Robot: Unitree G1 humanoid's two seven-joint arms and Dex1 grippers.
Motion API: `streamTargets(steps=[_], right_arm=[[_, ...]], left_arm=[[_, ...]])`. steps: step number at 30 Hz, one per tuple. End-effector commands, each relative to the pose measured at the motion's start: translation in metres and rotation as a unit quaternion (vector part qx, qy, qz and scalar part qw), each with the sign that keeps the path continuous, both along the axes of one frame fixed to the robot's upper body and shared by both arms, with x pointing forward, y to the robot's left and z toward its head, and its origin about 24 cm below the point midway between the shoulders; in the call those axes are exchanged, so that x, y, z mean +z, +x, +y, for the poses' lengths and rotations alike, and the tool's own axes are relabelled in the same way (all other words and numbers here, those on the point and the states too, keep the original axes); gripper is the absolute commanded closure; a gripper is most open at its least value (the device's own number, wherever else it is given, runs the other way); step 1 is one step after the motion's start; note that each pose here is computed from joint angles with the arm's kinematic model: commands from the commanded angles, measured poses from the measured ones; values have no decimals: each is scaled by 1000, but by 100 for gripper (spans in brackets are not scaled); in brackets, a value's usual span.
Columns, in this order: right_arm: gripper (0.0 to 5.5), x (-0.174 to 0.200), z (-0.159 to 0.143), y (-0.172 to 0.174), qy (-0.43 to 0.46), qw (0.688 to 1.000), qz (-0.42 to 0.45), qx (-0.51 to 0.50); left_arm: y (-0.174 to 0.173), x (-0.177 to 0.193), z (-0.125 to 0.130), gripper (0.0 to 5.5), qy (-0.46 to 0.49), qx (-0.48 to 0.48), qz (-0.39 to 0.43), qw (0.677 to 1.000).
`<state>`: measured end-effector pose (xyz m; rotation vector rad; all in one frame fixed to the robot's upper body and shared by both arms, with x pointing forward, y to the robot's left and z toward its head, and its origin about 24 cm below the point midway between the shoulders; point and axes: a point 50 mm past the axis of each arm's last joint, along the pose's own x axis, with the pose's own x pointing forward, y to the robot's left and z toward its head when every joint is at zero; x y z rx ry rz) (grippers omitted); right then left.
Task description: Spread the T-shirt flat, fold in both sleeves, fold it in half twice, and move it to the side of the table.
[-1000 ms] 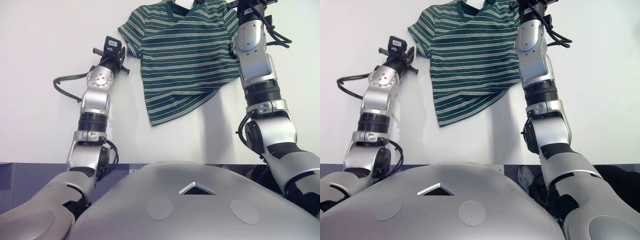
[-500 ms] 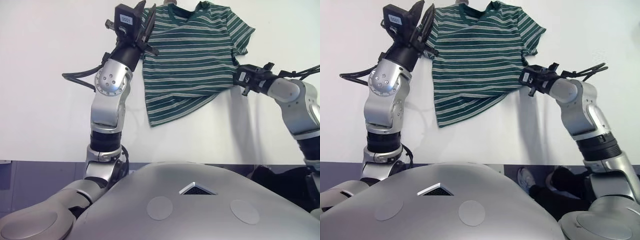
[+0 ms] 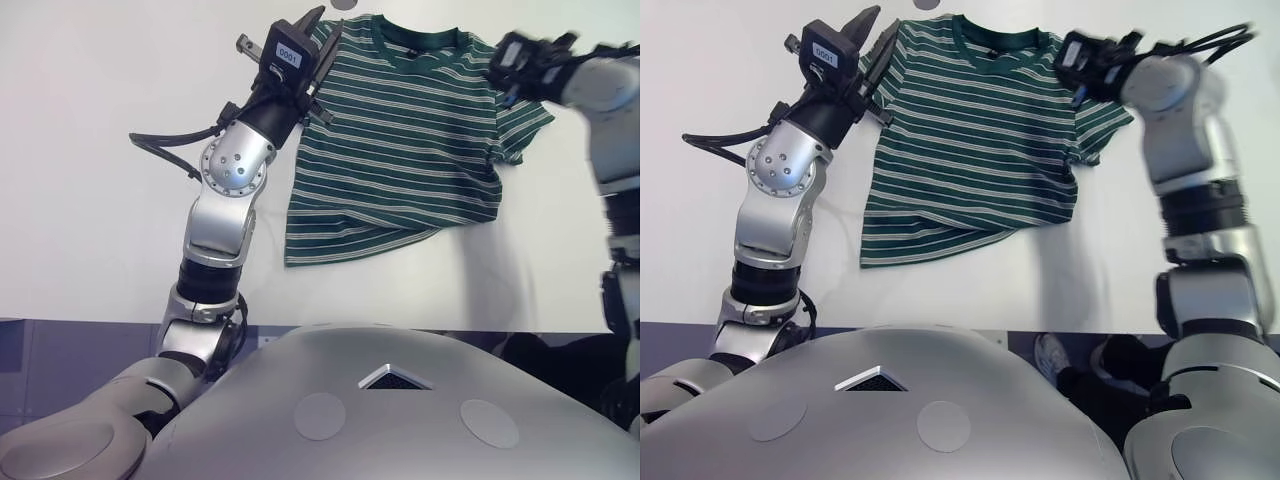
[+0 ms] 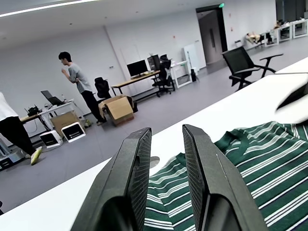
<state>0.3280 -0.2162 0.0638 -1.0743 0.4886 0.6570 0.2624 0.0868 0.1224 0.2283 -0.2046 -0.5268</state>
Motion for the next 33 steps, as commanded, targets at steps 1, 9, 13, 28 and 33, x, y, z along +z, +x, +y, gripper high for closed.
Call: streamTargets(steps=[1, 9, 13, 28, 33], right_arm=[[365, -21, 8, 20, -73, 997, -2, 13], [365, 7, 51, 68, -148, 971, -188, -14], [365, 32, 58, 77, -64, 956, -281, -51], [293, 24, -4, -148, 315, 912, 211, 160], [293, 35, -15, -179, 297, 880, 332, 168]], left_arm=[[1, 6, -8, 432, 10, -20, -22, 999], [-2, 8, -23, 432, 16, -51, -39, 998], [-4, 1, -21, 432, 24, -38, -31, 998], [-22, -31, -13, 432, 21, -79, 26, 996], [-23, -53, -20, 432, 43, -59, 62, 995]])
